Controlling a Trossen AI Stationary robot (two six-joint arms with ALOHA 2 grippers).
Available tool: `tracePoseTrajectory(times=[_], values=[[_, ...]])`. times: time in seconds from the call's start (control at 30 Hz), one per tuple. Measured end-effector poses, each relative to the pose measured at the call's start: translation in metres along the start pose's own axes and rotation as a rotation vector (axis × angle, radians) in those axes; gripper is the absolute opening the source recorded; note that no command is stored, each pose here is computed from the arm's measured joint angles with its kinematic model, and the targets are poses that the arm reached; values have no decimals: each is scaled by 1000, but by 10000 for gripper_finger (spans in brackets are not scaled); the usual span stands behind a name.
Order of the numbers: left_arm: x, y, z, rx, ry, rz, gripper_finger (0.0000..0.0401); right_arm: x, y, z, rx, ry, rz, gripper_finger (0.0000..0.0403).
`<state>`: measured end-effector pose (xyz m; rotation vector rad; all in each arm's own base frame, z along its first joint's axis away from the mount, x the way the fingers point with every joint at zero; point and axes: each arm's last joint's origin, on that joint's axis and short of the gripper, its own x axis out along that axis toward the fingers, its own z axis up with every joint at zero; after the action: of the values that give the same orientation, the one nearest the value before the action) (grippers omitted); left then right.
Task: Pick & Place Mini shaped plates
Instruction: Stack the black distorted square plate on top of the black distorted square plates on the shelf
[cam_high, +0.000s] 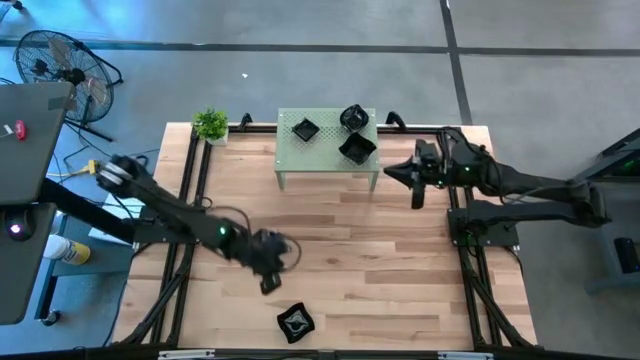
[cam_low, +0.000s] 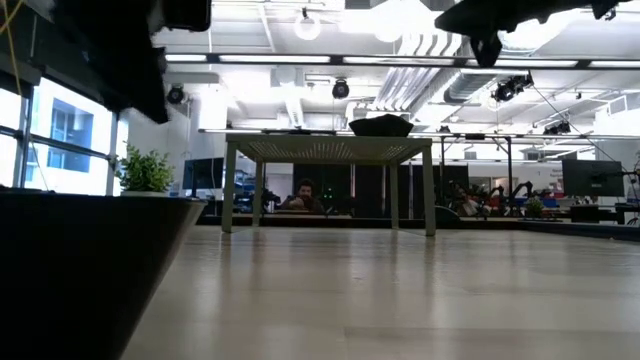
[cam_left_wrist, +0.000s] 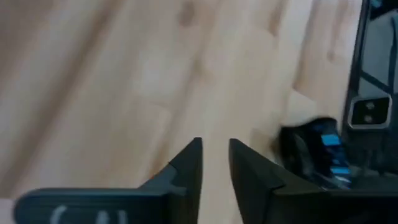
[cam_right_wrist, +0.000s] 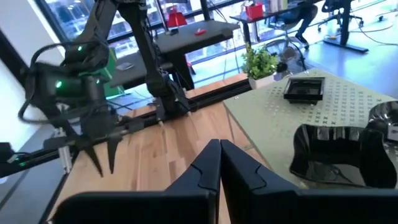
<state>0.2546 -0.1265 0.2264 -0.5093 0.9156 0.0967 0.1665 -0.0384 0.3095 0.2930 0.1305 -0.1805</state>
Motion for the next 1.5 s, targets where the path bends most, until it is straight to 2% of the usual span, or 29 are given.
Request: tracePoseTrajectory(times=[0.17,0.4,0.53,0.8,1.07,1.37,1.5], values=[[21,-41,-14,-22,78,-34,115,-6,1,-3,-7,0,37,4],[62,-86,-34,-22,187,-43,122,-3,0,-4,-15,18,40,6],[81,-94,-40,-84,220,7,122,-2,0,-5,-17,22,44,6],[85,-92,-43,-129,250,87,122,-2,0,-5,-22,23,46,7],[85,-98,-42,-173,289,1,122,-2,0,-5,-24,26,44,7],[85,-100,-41,-207,287,-19,122,-2,0,-5,-23,26,43,7],[95,-102,-43,-229,275,-41,122,-2,0,-5,-23,26,43,7]])
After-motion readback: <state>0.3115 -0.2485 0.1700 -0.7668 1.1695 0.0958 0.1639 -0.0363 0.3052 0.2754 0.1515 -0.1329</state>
